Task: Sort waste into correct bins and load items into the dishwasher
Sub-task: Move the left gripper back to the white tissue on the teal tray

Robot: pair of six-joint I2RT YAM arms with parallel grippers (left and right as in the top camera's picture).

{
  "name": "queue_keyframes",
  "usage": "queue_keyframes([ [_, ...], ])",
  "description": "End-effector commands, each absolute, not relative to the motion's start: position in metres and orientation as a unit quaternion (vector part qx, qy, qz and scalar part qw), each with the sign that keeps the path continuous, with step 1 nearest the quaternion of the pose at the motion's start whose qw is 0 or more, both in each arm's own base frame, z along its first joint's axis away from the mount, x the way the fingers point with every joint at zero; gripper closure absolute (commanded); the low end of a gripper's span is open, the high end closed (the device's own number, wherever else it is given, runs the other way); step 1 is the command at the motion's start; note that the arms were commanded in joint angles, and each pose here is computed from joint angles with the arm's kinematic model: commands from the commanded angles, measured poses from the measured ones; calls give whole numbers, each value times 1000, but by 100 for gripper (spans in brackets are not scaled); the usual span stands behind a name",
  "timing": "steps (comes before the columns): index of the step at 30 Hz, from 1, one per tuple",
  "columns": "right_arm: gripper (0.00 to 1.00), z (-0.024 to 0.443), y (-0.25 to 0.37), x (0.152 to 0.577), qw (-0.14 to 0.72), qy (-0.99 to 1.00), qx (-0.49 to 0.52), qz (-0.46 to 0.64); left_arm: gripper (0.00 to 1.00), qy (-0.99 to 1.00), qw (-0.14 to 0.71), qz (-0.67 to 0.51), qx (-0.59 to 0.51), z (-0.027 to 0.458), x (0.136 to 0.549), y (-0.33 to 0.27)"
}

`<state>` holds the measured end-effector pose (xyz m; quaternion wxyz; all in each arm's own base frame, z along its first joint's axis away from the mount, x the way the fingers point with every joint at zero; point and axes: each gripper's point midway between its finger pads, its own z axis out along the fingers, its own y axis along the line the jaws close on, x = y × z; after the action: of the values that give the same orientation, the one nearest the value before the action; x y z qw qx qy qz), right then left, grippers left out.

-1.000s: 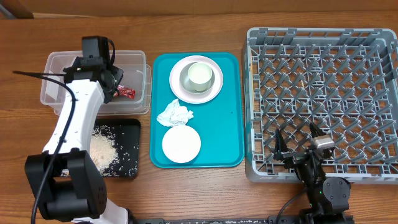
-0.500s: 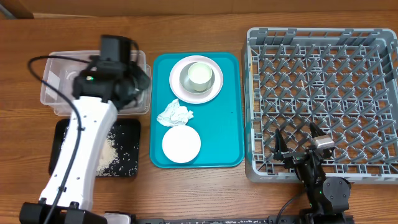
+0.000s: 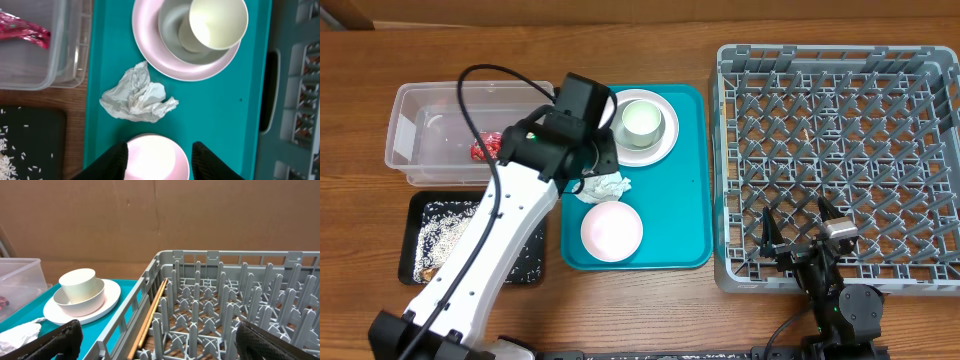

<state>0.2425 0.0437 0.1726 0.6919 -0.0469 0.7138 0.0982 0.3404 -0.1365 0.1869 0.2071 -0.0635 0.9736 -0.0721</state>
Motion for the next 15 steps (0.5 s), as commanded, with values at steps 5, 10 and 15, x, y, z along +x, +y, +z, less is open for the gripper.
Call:
queue_keyframes([
  [5,0,171,43,243,694,712,-45,97,51,987,157,-40,-14,145,346,-146],
  [10,0,171,43,243,694,712,-45,97,50,991,132,-23,25,117,353,-149],
  [15,0,171,43,243,694,712,-45,97,47,993,103,-9,51,89,355,-150],
])
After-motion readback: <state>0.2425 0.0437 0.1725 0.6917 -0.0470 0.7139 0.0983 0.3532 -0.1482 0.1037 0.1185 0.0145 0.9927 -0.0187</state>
